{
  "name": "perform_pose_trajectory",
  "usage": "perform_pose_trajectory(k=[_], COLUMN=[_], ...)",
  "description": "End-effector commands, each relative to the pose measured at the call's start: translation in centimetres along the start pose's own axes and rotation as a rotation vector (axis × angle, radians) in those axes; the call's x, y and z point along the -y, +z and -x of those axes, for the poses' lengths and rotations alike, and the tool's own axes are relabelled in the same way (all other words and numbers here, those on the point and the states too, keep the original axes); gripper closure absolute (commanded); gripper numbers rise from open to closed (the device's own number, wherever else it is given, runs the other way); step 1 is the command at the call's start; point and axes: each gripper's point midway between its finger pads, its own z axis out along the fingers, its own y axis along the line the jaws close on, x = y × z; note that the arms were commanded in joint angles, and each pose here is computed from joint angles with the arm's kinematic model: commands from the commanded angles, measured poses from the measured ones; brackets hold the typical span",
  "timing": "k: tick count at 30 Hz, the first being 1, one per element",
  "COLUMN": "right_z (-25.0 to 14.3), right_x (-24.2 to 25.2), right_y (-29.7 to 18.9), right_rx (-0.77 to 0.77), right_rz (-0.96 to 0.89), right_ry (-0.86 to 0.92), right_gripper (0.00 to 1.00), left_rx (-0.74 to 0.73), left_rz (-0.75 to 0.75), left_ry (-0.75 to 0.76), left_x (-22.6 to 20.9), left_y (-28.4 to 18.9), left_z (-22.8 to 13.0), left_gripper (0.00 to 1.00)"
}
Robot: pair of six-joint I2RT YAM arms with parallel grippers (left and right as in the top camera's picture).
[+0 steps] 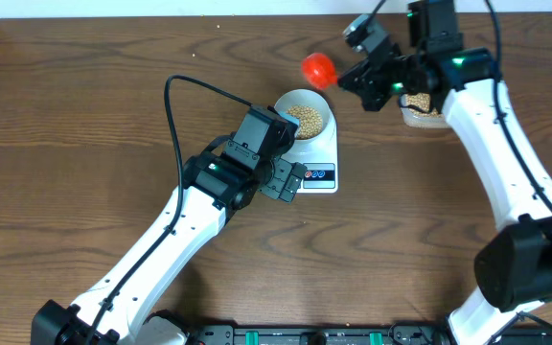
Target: Scoop item into bowl and weigh 50g on scale
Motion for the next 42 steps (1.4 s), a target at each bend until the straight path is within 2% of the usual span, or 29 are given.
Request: perform_pose_trajectory(k=[1,18,42], right_z=[-0.7,-5.3,-7.1], right_x=[-0.2,0.9,-0.5], right_y=[1.9,6.6,7.9], right_rx=[-0.051,-0.227,-0.283], right_rz=[-0.023,-0.053,0.026], right_ry=[0.005,-0.020,0.003], right_gripper=[0.99,0.99,0.99], left_rx=[0.000,0.000,0.000], left_rz=[0.004,0.004,0.004], left_ry=[-0.004,-0.004,-0.004], left_x=[-0.2,-0.2,-0.2], left_y=[0.0,0.0,0.0], left_z=[0.1,0.1,0.1], left_gripper=[0.02,0.02,0.02])
